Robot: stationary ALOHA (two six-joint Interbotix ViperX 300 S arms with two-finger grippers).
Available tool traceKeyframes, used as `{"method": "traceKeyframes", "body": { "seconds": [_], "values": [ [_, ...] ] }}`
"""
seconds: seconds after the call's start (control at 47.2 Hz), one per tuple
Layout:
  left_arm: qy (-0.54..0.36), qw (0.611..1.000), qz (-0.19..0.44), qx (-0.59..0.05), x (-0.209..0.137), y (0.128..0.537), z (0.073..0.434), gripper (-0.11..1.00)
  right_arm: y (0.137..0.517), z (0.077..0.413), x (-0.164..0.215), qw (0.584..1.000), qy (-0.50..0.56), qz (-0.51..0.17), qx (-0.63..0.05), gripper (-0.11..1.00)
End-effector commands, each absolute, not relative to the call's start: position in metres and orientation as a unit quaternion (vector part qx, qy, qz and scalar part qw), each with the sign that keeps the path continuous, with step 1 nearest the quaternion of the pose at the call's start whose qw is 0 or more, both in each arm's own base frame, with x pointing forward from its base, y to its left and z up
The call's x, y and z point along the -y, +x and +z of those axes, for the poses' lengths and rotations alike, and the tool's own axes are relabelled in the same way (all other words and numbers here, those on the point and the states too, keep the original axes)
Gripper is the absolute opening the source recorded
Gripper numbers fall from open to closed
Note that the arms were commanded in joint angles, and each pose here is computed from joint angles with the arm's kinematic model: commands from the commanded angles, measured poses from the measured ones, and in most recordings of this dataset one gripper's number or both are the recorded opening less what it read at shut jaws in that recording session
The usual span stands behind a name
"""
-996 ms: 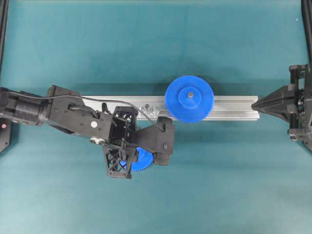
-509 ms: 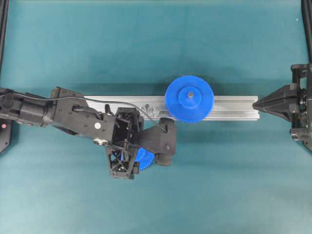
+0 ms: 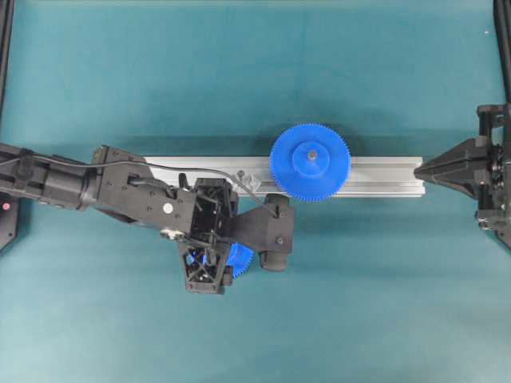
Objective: Find the location of the shaft and insert the small gear.
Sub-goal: 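Close the left gripper on the hub and lift the gear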
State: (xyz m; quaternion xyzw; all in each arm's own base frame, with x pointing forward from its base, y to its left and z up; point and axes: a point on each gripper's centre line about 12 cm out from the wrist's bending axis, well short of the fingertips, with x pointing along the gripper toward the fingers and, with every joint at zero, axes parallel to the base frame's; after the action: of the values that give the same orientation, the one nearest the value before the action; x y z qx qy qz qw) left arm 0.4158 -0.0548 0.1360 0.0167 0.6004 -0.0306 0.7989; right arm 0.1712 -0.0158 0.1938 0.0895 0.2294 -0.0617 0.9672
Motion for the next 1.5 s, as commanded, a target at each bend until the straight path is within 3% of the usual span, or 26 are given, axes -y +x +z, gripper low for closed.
{"method": "traceKeyframes", "body": {
  "seconds": [0.0,0.763,0.848,0.996,1.484],
  "values": [
    [0.017,0.807,-0.032,-0.589,0.057,0.419,0.145,0.94,0.173,0.196,0.016,0.967,0.094,-0.064,-0.227,0.03],
    [0.018,0.786,-0.028,-0.618,0.056,0.416,0.125,0.93,0.172,0.195,0.016,0.967,0.095,-0.064,-0.227,0.03],
    [0.020,0.774,-0.027,-0.633,0.056,0.414,0.122,0.87,0.172,0.195,0.016,0.967,0.094,-0.064,-0.227,0.03],
    [0.027,0.763,-0.031,-0.645,0.057,0.410,0.123,0.63,0.172,0.195,0.016,0.967,0.094,-0.064,-0.227,0.03],
    [0.026,0.781,-0.033,-0.623,0.058,0.421,0.136,0.63,0.172,0.195,0.016,0.967,0.095,-0.064,-0.228,0.03]
  ]
}}
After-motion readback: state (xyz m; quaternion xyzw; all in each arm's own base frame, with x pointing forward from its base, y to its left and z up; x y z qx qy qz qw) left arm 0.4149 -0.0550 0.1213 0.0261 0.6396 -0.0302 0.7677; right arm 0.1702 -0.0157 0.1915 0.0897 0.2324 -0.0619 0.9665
